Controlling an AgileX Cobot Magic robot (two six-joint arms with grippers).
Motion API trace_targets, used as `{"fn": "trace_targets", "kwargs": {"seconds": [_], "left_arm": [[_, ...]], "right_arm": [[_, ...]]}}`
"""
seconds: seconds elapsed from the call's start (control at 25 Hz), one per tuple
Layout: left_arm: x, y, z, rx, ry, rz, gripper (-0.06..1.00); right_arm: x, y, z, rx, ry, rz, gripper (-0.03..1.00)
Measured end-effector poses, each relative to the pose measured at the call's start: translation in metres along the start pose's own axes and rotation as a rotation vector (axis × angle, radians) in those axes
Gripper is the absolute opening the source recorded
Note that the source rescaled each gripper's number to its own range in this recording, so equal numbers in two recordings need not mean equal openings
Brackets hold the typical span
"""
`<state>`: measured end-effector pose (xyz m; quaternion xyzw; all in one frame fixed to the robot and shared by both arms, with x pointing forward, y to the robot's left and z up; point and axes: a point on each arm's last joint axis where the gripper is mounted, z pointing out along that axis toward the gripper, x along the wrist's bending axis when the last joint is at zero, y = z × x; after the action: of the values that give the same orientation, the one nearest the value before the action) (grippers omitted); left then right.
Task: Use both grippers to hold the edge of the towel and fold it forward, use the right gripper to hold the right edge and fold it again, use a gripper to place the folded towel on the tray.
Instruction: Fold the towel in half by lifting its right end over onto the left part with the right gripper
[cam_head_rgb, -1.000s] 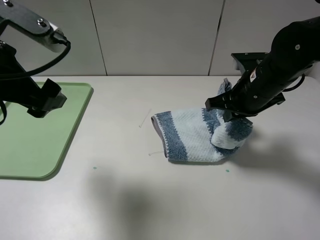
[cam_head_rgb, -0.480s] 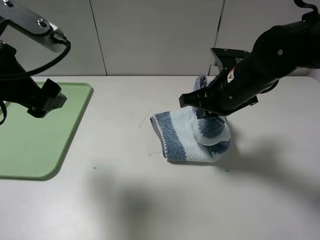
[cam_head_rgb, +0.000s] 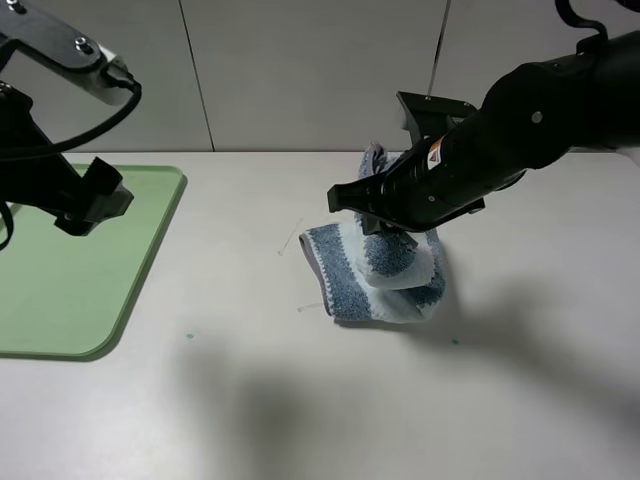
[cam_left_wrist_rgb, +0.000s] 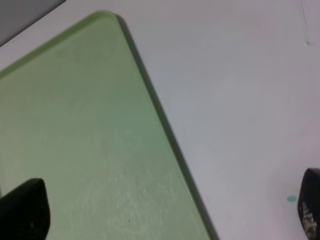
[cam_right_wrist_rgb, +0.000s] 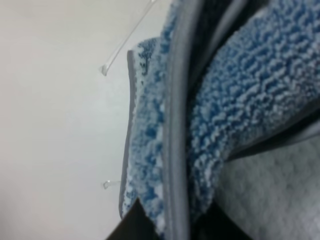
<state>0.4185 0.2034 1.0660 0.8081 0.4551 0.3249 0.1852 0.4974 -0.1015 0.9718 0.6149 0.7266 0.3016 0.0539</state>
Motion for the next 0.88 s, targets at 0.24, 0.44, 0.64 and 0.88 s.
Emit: {"fn": "trace_targets", "kwargs": {"seconds": [0.24,0.44,0.64,0.88], "left_arm": [[0.0,0.0,0.0,0.0,0.0,0.0,1.0],[0.0,0.0,0.0,0.0,0.0,0.0,1.0],[0.0,0.0,0.0,0.0,0.0,0.0,1.0],[0.0,0.0,0.0,0.0,0.0,0.0,1.0]], "right_arm": [[0.003,-0.005,0.012,0.01,0.004,-0.006,0.08],[0.005,-0.005,0.021,-0.01,0.014,-0.009,0.08],[0.005,-0.005,0.023,-0.014,0.015,-0.008,0.08],[0.004,-0.007,0.023,-0.01,0.012,-0.007,0.08]]}}
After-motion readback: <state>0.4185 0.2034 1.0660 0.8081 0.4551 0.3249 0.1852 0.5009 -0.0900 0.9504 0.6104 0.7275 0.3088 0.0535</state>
